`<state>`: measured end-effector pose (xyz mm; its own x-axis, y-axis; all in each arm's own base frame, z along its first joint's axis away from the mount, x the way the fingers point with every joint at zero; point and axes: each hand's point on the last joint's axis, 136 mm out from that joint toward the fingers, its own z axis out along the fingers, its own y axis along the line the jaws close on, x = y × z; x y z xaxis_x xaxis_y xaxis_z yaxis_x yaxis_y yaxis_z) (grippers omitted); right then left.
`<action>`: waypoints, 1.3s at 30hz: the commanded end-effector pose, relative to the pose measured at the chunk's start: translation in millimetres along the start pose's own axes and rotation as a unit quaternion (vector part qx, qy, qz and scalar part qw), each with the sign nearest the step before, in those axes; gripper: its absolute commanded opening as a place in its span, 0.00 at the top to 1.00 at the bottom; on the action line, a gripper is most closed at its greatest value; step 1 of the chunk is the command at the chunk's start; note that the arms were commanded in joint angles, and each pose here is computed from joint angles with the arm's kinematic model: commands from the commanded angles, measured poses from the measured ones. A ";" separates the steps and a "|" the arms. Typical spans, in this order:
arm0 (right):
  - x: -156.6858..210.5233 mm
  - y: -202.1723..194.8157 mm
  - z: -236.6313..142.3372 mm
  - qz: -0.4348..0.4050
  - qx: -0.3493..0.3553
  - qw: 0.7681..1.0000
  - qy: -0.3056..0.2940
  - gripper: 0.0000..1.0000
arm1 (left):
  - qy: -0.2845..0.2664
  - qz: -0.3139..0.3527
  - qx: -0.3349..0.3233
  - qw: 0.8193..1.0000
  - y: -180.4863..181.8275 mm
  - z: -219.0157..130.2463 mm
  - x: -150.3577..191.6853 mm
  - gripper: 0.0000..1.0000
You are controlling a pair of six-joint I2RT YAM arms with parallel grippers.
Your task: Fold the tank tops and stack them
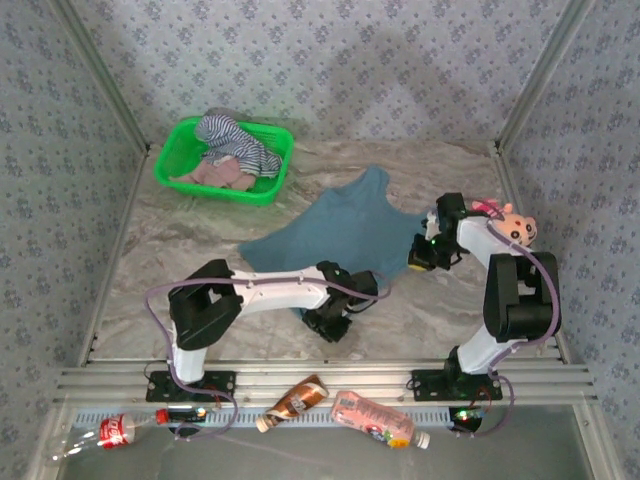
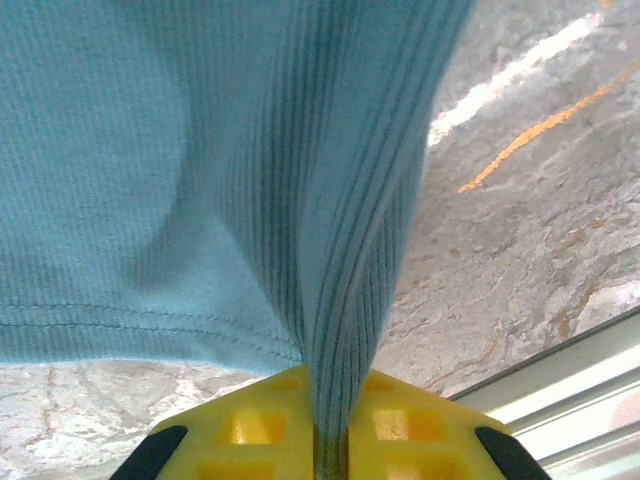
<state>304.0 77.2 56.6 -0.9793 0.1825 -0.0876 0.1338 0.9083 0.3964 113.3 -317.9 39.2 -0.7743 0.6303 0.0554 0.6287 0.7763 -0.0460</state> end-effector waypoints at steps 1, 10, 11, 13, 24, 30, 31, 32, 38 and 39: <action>-10.5 13.5 -10.0 -0.026 0.002 1.000 0.007 0.92 | -0.004 -0.004 0.042 0.999 6.3 -28.9 -1.1 0.88; -42.1 37.0 -2.2 -0.063 0.001 0.998 0.018 0.90 | -0.007 -0.050 0.095 0.994 36.3 -43.3 -7.0 0.87; -46.1 40.2 -0.5 -0.068 0.000 0.998 0.019 0.90 | -0.007 -0.058 0.102 0.993 39.3 -44.0 -8.1 0.86; -52.8 44.8 3.9 -0.073 0.000 0.997 0.020 0.90 | -0.005 -0.067 0.107 0.992 45.7 -43.3 -7.8 0.86; -76.7 56.5 29.5 -0.075 -0.005 0.997 0.020 0.88 | -0.004 -0.104 0.100 0.990 85.0 -29.5 -18.0 0.85; -85.0 57.0 40.6 -0.067 -0.007 0.998 0.019 0.86 | -0.001 -0.111 0.085 0.990 98.6 -20.7 -27.7 0.82; -87.1 57.0 41.8 -0.066 -0.007 0.998 0.018 0.85 | 0.001 -0.109 0.081 0.991 99.9 -18.5 -28.0 0.81; -88.9 58.0 43.4 -0.064 -0.009 0.998 0.018 0.85 | 0.006 -0.109 0.077 0.991 101.2 -15.8 -27.8 0.81; -102.8 59.4 50.8 -0.054 -0.013 0.998 0.010 0.83 | -0.001 -0.116 0.014 0.993 123.9 -11.6 -33.8 0.80; -104.0 60.0 52.1 -0.053 -0.015 0.998 0.008 0.82 | -0.003 -0.119 0.006 0.993 127.1 -12.1 -35.2 0.80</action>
<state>409.1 129.3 40.6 -0.9934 0.0554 -0.1008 0.0106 0.9165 0.3998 205.2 -248.1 37.0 -0.8994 0.4274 0.0921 0.4165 0.9016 -0.1164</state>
